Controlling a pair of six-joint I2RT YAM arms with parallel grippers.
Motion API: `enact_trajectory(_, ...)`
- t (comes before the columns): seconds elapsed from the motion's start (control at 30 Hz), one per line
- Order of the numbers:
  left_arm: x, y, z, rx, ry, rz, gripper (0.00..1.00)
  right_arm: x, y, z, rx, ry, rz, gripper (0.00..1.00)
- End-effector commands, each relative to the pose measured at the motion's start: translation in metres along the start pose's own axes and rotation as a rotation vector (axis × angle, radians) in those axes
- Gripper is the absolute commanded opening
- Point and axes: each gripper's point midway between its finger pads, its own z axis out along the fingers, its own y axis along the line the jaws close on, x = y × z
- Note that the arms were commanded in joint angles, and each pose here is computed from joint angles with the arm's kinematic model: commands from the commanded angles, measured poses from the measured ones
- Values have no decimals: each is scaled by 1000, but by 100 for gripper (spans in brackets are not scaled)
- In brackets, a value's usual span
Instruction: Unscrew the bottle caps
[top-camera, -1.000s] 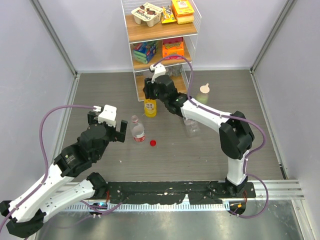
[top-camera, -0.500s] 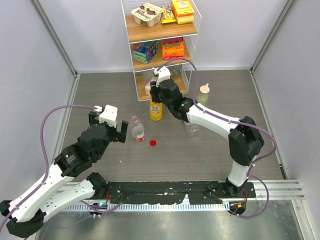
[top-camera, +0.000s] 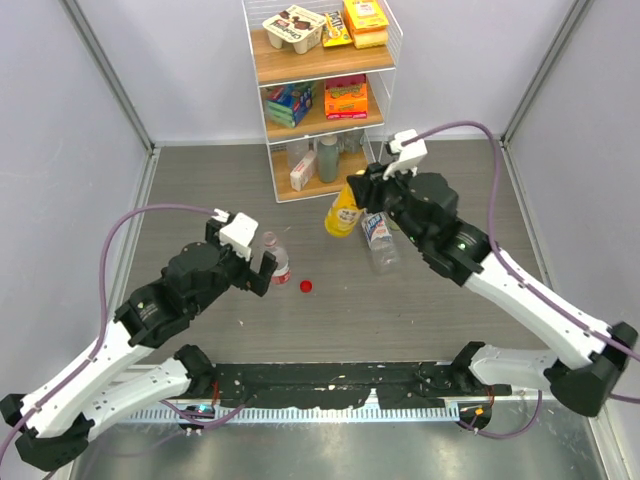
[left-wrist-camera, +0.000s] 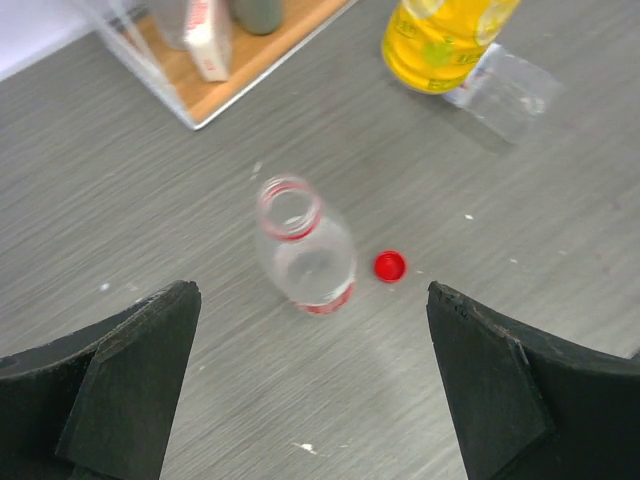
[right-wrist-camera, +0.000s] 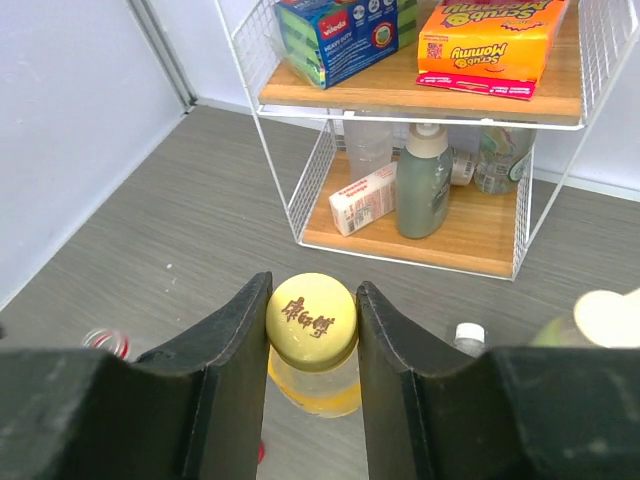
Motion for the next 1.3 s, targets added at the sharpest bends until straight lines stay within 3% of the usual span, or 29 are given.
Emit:
enact_trajectory(0.0,-43,-42,-2,232,-81,-20,100,3,4,-32,-61,37,30,2)
enact_trajectory(0.3,-74,-95,-8,526,-163,-53,100,-8,19,-75,-189,39,95,2)
enact_trajectory(0.67,-84,-138,-8,770,-202,-48,100,-12,56,-106,-417,82,179,1)
enact_trajectory(1.27,-52,-163,8,886,-121,-88,98,-40,82,-126,-568,33,272,1)
